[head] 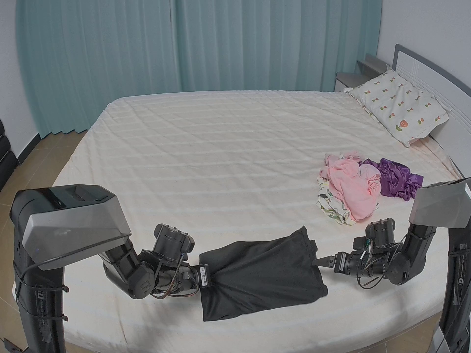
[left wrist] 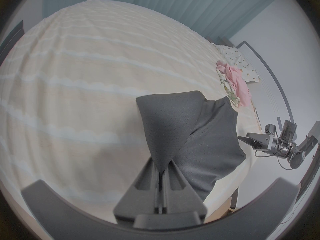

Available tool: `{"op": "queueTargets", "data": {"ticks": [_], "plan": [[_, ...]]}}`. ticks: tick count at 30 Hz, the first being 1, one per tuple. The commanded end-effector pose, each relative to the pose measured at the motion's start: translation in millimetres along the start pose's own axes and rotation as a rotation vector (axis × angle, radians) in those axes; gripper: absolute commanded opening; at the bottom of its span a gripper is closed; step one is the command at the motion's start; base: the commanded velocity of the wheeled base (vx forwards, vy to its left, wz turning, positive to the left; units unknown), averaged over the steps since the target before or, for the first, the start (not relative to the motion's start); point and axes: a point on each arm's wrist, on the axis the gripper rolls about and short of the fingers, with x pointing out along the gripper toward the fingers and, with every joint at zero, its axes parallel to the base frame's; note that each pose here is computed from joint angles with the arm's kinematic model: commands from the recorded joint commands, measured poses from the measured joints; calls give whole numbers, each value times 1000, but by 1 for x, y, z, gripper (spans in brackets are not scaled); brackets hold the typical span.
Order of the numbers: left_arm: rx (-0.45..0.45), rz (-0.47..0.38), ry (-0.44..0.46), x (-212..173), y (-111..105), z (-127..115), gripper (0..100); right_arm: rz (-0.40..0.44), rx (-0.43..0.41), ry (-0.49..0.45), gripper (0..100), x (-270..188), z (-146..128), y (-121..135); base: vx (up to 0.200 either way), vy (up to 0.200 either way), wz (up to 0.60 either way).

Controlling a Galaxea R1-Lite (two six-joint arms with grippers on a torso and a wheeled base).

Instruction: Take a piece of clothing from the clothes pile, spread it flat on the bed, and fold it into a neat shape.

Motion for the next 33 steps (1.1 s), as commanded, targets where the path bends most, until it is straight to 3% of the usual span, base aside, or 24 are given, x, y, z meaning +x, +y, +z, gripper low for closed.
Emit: {"op": "queueTargets", "data": {"ticks": [1, 20, 26, 27, 33], "plan": [[-9, 5, -8, -9, 3, 1, 0, 1, 0, 3, 100, 1, -1, 0, 0, 200, 0], [-54, 38, -20, -24, 28, -7, 0, 0, -2, 4, 100, 2, -1, 0, 0, 200, 0], [-59, 44, -4, -23, 30, -11, 0, 0, -2, 3, 100, 2, -1, 0, 0, 0, 0], [-58, 45, 1, -23, 31, -12, 100, 0, -2, 3, 100, 2, -1, 0, 0, 0, 0], [-57, 27, -4, -26, 33, -17, 100, 19, -24, 21, 100, 4, -6, 10, 0, 0, 0]]}}
